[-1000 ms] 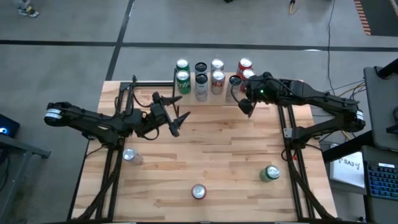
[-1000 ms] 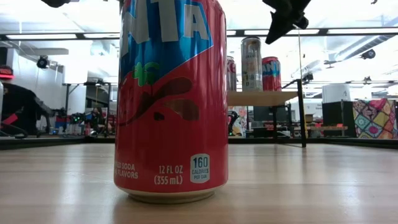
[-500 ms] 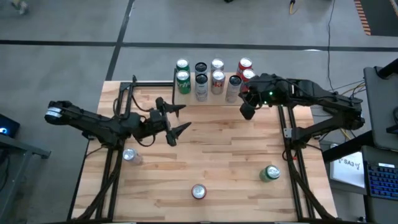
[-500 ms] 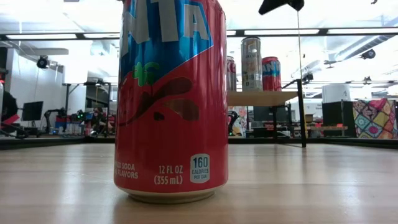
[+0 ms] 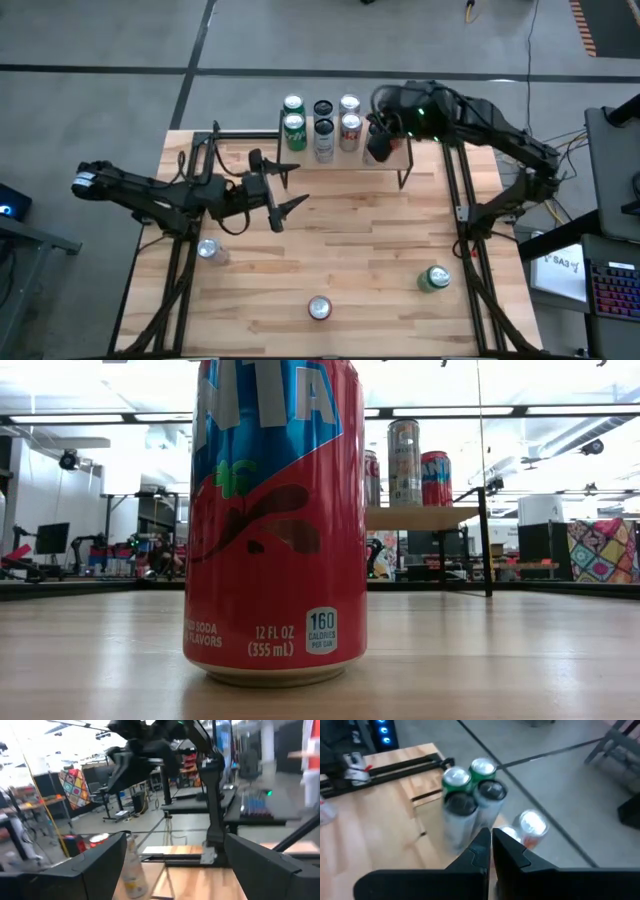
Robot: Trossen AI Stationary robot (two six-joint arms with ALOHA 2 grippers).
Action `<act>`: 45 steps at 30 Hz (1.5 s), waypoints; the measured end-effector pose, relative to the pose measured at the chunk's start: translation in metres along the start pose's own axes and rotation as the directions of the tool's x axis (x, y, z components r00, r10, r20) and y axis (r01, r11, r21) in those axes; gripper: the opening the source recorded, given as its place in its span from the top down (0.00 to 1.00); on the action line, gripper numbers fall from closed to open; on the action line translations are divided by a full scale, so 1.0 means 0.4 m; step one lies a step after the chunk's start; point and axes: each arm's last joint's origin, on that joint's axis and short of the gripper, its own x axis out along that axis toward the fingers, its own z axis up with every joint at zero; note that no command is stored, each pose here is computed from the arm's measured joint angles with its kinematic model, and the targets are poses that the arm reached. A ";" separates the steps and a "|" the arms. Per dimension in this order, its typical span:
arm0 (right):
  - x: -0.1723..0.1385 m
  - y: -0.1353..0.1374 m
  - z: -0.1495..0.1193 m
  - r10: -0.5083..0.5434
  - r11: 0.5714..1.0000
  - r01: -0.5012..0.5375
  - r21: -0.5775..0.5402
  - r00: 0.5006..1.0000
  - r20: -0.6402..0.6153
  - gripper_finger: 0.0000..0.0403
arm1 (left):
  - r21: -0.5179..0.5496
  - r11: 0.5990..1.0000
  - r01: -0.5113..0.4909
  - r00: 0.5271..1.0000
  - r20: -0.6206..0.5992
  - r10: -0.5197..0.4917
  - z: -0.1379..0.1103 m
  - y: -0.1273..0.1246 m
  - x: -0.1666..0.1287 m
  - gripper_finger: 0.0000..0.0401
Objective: Place canned beverage on shelf
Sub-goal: Put the white red soda can on the shelf aligned with the other white red soda cans
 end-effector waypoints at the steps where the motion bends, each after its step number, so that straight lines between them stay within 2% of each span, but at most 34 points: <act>1: 0.011 -0.008 0.012 -0.014 1.000 0.014 -0.007 1.000 0.004 0.98 | 0.028 1.000 -0.008 1.000 -0.009 0.008 0.006 0.003 -0.001 0.20; 7: 0.082 -0.078 0.046 -0.113 0.992 0.109 -0.063 0.992 -0.056 0.98 | 0.212 0.973 -0.085 0.993 -0.063 0.101 0.026 0.028 -0.015 0.20; 11: 0.130 -0.135 0.049 -0.176 0.982 0.166 -0.093 0.978 -0.114 0.98 | 0.246 0.963 -0.112 0.988 -0.078 0.135 0.032 0.048 -0.030 0.20; 15: 0.163 -0.175 0.044 -0.211 0.975 0.196 -0.105 0.963 -0.165 0.98 | 0.216 0.972 -0.094 0.983 -0.133 0.124 0.019 0.050 -0.038 0.20; 20: 0.174 -0.189 0.034 -0.220 0.970 0.190 -0.152 0.951 -0.215 0.98 | 0.176 0.982 -0.073 0.972 -0.208 0.110 -0.009 0.038 -0.031 0.20; 26: 0.152 -0.187 0.037 -0.215 0.972 0.188 -0.140 0.954 -0.211 0.98 | 0.142 0.988 -0.056 0.950 -0.297 0.097 -0.033 0.033 -0.035 0.20; 30: 0.128 -0.189 0.033 -0.216 0.976 0.201 -0.088 0.947 -0.236 0.98 | 0.074 0.995 -0.066 0.910 -0.405 0.091 -0.040 0.038 -0.048 0.20; 34: 0.109 -0.186 0.024 -0.212 0.977 0.204 -0.059 0.936 -0.281 0.98 | -0.030 0.993 -0.116 0.837 -0.541 0.082 -0.035 0.039 -0.060 0.20; 37: 0.101 -0.180 0.015 -0.204 0.979 0.198 -0.052 0.926 -0.317 0.98 | -0.121 0.980 -0.159 0.754 -0.655 0.042 -0.026 0.034 -0.067 0.20; 41: 0.090 -0.162 0.005 -0.187 0.982 0.178 -0.058 0.914 -0.359 0.98 | -0.154 0.963 -0.222 0.596 -0.803 0.009 -0.026 0.017 -0.070 0.20; 45: 0.062 -0.134 0.008 -0.160 0.987 0.156 -0.041 0.926 -0.341 0.98 | -0.112 0.944 -0.312 0.393 -0.919 0.021 -0.025 0.007 -0.074 0.20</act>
